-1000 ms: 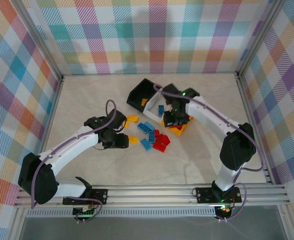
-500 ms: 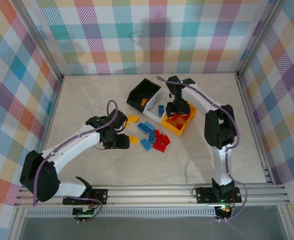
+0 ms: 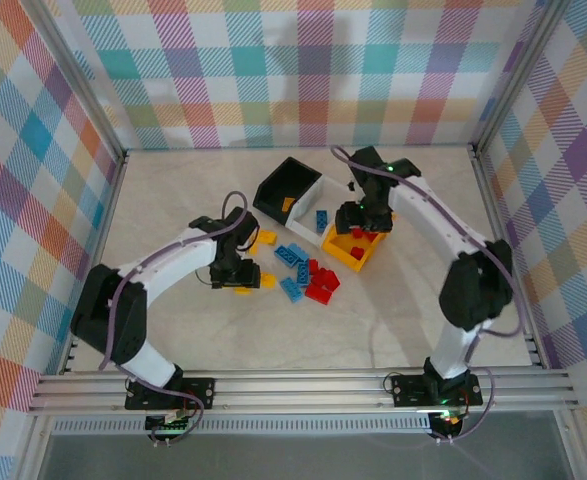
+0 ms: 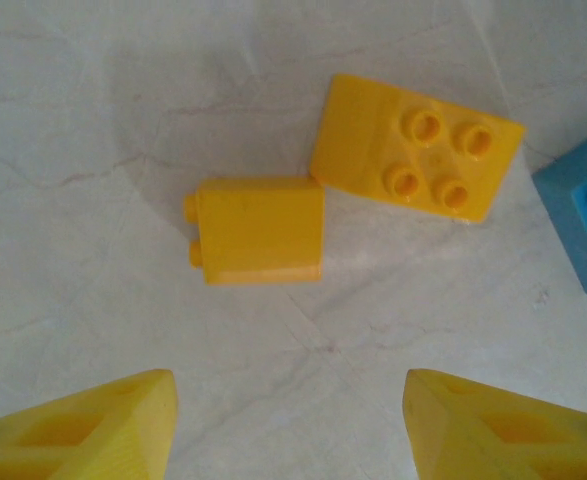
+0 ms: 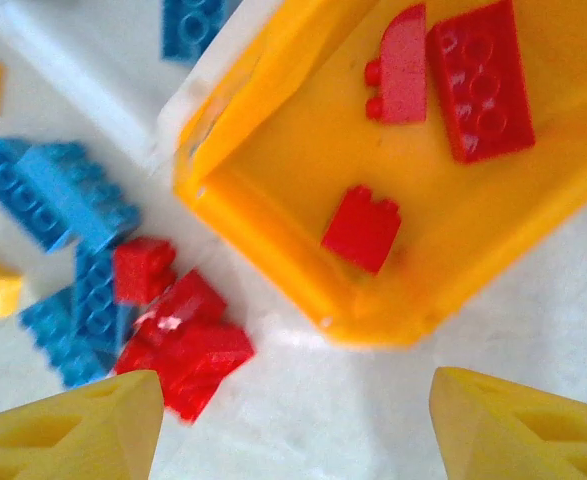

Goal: Sort the legos into containers by color

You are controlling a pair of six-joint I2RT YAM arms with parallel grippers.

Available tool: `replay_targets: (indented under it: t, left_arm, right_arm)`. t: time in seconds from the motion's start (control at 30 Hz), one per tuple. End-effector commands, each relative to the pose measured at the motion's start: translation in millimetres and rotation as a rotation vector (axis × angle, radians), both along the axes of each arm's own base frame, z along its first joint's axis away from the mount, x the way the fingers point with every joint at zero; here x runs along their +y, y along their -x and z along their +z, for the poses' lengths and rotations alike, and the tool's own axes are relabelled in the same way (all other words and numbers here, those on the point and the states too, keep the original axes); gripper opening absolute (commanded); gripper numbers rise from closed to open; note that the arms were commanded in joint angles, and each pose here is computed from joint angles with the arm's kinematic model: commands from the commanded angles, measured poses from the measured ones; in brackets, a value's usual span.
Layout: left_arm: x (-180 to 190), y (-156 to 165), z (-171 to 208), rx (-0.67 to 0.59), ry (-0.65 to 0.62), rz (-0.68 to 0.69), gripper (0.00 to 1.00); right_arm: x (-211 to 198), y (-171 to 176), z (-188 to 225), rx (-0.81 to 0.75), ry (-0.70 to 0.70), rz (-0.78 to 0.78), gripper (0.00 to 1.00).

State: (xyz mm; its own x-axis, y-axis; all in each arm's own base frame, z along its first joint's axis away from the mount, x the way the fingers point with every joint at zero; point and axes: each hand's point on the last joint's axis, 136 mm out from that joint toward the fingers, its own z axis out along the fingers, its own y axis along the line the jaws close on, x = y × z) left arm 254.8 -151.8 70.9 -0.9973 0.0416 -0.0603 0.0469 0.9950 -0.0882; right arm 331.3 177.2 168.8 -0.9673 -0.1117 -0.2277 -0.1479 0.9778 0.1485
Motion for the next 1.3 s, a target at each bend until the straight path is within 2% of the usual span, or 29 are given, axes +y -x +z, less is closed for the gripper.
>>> replay_targets:
  t: [0.0, 0.27, 0.7, 0.9, 1.07, 1.13, 1.27]
  left_arm:
    - [0, -16, -3, -0.006, -0.010, -0.063, 0.62]
    - [1, -27, -26, 0.040, -0.029, -0.081, 0.62]
    - [10, -15, -58, 0.100, -0.076, -0.073, 0.60]
    - [16, -15, -68, 0.115, -0.102, -0.074, 0.55]
    - [20, -16, -71, 0.119, -0.103, -0.066, 0.44]
    - [20, -17, -68, 0.118, -0.096, -0.062, 0.40]
    - [23, -23, -51, 0.089, -0.087, -0.050, 0.39]
  right_arm:
    - [6, 36, 5, 0.048, -0.072, -0.034, 0.72]
    - [-2, 84, 4, 0.079, -0.129, -0.071, 0.73]
    - [4, 89, -4, 0.112, -0.145, -0.048, 0.73]
    - [7, 94, -9, 0.122, -0.148, -0.045, 0.73]
    - [7, 95, -9, 0.121, -0.153, -0.050, 0.73]
    - [8, 96, -9, 0.123, -0.153, -0.050, 0.73]
    - [10, 97, -9, 0.128, -0.157, -0.048, 0.73]
